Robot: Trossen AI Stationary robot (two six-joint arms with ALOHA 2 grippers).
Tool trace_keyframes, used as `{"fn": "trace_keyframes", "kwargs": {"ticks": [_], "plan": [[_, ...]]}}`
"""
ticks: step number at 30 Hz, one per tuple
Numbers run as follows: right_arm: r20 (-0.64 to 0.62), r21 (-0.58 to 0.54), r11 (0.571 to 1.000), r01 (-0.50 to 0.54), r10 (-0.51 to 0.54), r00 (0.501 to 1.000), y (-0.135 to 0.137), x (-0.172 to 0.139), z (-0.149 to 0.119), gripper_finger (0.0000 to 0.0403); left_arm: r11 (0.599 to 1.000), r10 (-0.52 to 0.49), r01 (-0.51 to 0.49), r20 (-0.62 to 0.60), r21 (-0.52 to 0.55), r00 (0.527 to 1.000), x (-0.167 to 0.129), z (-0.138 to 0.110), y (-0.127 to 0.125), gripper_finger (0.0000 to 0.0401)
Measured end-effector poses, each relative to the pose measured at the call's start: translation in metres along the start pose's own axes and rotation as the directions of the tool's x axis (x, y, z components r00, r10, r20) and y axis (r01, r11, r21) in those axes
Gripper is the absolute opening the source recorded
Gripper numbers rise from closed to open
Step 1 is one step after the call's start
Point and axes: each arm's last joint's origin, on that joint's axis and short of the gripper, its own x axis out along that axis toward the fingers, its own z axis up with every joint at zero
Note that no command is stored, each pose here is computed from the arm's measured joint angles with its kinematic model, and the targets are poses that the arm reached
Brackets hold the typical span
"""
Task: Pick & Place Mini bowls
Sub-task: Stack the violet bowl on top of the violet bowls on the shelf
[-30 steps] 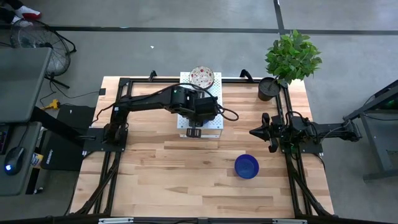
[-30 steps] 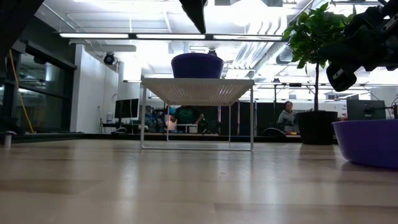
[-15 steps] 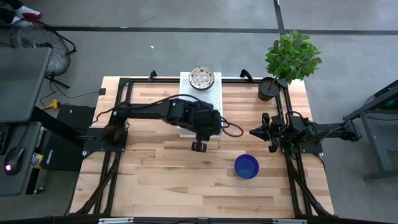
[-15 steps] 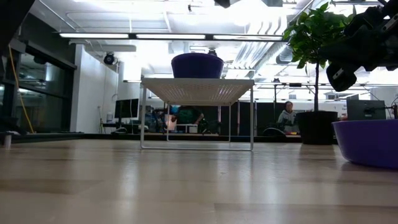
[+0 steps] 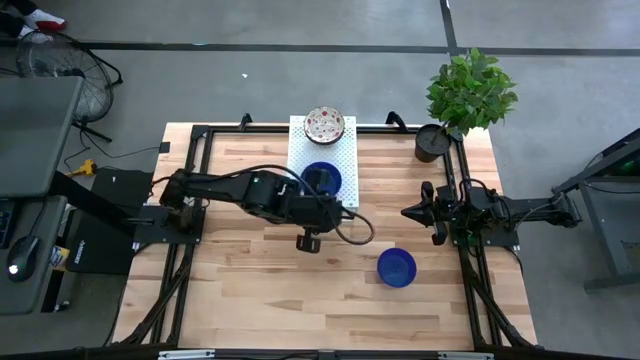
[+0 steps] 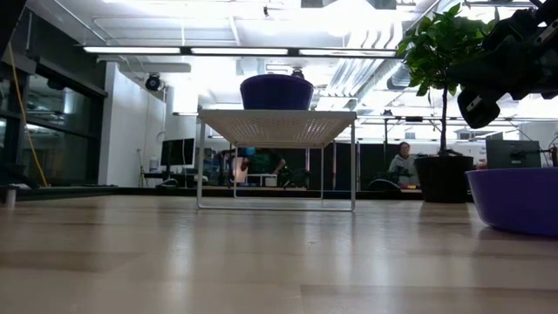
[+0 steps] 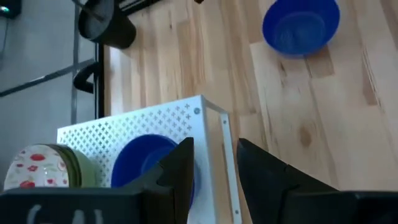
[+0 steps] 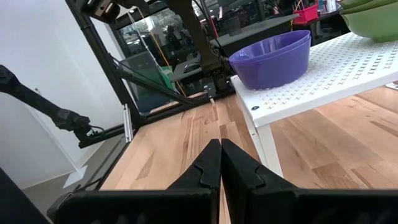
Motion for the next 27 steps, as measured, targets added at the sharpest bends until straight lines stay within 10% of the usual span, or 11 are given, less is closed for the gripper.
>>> {"fn": "trace_keyframes", "kwargs": {"ticks": [20, 27], "plan": [[-0.01, 0.0, 1.0, 0.004, -0.004, 1.0, 0.0, 0.001, -0.001, 0.0, 0.97, -0.125, 0.085, 0.164, 0.23, 0.978, -0.033, -0.031, 0.026, 0.0117], [-0.014, 0.0, 1.0, 0.006, -0.006, 1.0, 0.0, 0.001, -0.001, 0.0, 0.967, -0.166, 0.048, 0.475, 0.252, 0.864, -0.035, -0.084, 0.021, 0.0117]]}}
